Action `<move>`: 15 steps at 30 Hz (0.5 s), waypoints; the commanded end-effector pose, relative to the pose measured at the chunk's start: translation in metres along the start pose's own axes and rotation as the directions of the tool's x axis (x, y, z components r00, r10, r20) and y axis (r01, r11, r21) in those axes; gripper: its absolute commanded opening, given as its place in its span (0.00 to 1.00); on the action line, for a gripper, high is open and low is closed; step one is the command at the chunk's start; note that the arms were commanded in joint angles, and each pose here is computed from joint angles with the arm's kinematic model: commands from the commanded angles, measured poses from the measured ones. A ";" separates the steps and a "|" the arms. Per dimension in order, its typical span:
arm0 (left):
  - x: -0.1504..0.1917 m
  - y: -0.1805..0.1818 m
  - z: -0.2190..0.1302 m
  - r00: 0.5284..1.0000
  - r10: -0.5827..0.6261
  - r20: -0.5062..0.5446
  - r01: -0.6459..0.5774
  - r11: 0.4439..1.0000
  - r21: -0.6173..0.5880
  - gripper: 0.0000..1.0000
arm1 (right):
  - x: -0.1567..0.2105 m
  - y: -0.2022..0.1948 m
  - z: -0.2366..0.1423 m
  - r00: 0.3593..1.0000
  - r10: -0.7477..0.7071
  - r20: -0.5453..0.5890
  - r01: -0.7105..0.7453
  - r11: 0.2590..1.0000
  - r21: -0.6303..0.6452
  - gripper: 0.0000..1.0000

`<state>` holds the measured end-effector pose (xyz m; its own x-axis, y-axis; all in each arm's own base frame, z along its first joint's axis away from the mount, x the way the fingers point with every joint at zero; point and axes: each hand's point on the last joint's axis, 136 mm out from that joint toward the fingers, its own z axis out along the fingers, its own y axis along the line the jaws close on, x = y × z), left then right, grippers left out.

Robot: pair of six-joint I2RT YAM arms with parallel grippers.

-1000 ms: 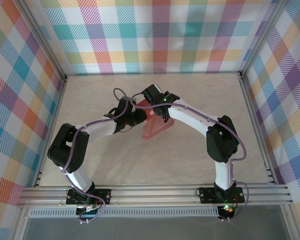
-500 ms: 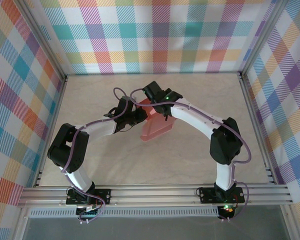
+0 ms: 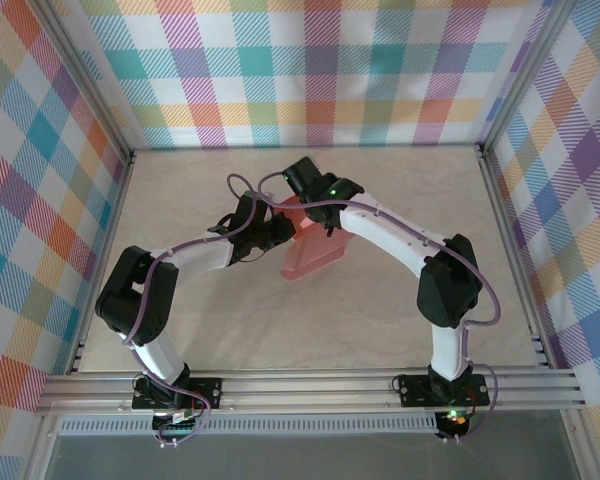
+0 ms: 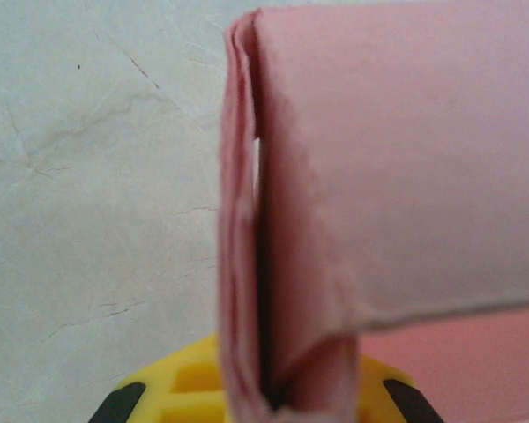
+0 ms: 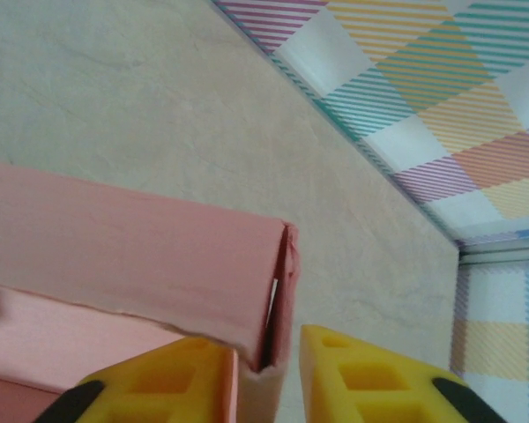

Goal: Fold the paper box

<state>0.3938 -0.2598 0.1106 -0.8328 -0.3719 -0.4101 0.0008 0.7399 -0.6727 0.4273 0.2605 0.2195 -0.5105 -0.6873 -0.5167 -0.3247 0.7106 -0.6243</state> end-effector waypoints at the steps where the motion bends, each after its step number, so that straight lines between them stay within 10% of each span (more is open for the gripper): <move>1: -0.006 -0.014 0.000 1.000 0.013 -0.003 -0.013 0.999 0.035 0.00 | -0.003 0.001 0.002 0.999 -0.031 -0.006 0.032 0.999 0.042 0.20; 15: -0.006 -0.015 -0.001 1.000 0.010 -0.004 -0.010 0.999 0.034 0.00 | 0.003 0.002 0.010 0.997 -0.066 -0.035 0.069 0.994 0.089 0.00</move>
<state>0.3897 -0.2607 0.1070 -0.8461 -0.3621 -0.3913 -0.0059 0.7403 -0.6722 0.4322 0.2600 0.2118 -0.5146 -0.7041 -0.4893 -0.2931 0.6808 -0.6713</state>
